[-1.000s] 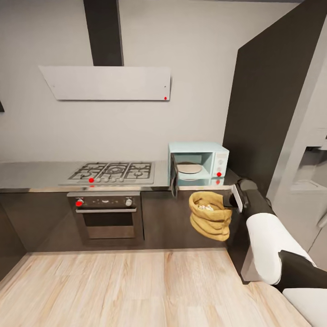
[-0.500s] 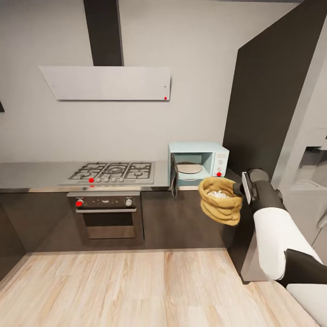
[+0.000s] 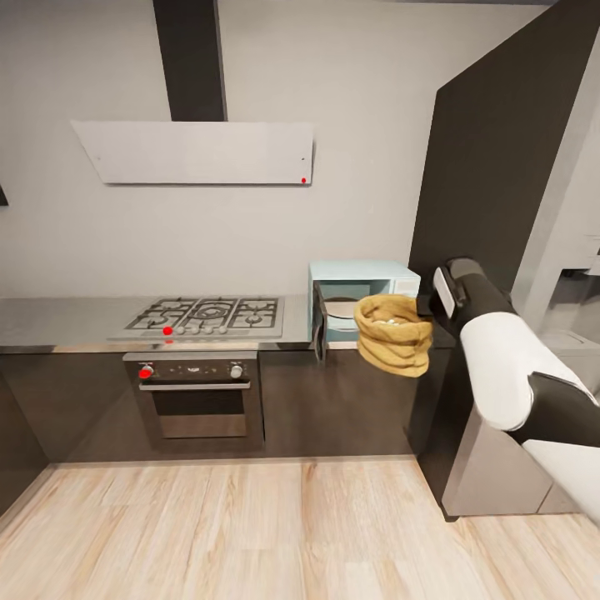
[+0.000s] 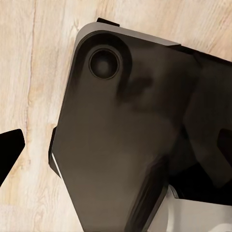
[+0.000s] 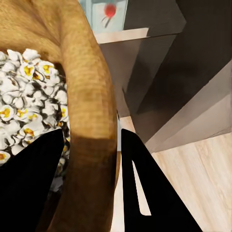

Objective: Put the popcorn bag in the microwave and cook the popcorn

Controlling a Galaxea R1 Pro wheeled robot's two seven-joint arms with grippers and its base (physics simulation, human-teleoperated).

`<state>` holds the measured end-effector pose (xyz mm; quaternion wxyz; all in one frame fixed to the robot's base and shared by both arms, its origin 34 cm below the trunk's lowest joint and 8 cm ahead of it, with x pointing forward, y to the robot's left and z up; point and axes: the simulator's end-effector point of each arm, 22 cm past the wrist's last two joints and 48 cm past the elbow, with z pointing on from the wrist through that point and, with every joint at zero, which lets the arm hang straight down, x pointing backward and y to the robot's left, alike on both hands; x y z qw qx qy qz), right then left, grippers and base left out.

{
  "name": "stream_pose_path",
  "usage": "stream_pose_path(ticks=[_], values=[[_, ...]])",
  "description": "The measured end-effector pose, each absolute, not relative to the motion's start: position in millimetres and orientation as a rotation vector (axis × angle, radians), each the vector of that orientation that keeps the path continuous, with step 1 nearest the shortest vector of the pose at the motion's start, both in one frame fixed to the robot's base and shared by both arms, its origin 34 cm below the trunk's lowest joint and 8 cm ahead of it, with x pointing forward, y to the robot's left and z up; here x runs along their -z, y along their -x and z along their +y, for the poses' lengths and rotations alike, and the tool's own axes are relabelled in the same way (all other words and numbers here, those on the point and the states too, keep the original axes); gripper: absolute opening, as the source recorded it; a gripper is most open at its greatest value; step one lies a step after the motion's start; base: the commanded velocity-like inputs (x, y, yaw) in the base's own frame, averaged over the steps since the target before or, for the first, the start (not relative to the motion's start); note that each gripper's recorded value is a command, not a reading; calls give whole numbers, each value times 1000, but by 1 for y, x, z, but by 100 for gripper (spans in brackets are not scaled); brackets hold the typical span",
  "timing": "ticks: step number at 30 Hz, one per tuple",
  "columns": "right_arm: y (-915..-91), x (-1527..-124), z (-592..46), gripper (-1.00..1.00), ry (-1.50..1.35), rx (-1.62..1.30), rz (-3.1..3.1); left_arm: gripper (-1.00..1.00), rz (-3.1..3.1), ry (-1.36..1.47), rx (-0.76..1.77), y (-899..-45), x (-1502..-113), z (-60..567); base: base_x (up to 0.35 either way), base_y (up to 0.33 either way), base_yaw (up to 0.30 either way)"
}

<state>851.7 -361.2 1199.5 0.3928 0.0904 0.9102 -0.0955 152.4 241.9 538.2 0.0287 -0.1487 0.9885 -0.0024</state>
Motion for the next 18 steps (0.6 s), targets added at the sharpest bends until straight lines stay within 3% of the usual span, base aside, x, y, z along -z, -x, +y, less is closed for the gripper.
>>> stream_pose_path(ticks=[18], values=[[-853,-1199,-353,-100,-218,227,2319,100,3049,461,5,-153,-538,243,15,0,0]])
